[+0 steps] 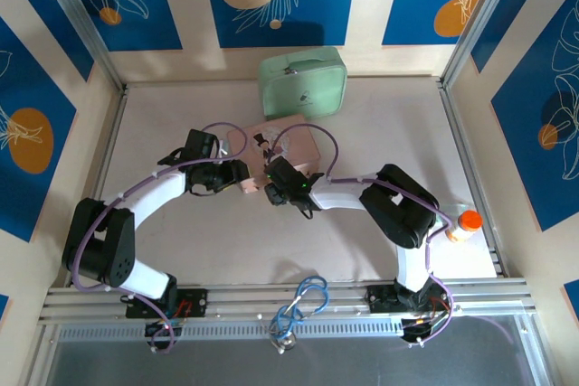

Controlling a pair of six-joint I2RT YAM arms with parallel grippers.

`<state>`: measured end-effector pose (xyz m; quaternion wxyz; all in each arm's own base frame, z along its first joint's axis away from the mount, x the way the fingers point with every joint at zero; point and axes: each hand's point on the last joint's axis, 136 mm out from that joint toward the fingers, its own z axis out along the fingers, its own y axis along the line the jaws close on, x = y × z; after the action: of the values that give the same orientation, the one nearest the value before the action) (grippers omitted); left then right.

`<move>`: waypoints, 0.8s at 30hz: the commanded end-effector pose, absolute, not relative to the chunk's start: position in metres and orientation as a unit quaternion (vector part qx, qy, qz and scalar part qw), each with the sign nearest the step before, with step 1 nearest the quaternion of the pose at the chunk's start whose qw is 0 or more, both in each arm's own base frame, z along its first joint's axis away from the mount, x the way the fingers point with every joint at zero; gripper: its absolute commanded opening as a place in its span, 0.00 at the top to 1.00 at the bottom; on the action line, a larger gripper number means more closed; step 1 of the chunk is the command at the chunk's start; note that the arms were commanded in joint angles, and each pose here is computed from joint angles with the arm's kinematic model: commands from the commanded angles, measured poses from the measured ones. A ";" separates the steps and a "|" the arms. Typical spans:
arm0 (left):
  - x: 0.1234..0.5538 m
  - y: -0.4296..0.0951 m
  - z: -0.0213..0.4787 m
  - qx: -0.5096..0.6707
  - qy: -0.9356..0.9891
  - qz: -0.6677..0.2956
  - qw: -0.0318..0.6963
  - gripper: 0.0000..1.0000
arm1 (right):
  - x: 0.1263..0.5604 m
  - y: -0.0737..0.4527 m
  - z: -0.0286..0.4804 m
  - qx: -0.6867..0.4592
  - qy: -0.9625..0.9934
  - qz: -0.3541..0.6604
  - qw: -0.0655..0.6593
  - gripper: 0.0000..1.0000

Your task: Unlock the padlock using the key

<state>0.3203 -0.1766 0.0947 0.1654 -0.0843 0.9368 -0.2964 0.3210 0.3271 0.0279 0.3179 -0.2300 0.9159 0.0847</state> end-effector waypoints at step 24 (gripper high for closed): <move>0.312 -0.158 0.072 -0.085 0.954 -0.246 0.146 0.47 | 0.274 0.341 0.052 -0.227 0.927 0.117 0.275 0.79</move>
<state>0.3198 -0.1712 0.0909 0.1690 -0.0786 0.9420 -0.2790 0.2879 0.3310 0.0340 0.2787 -0.2232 0.9298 0.0900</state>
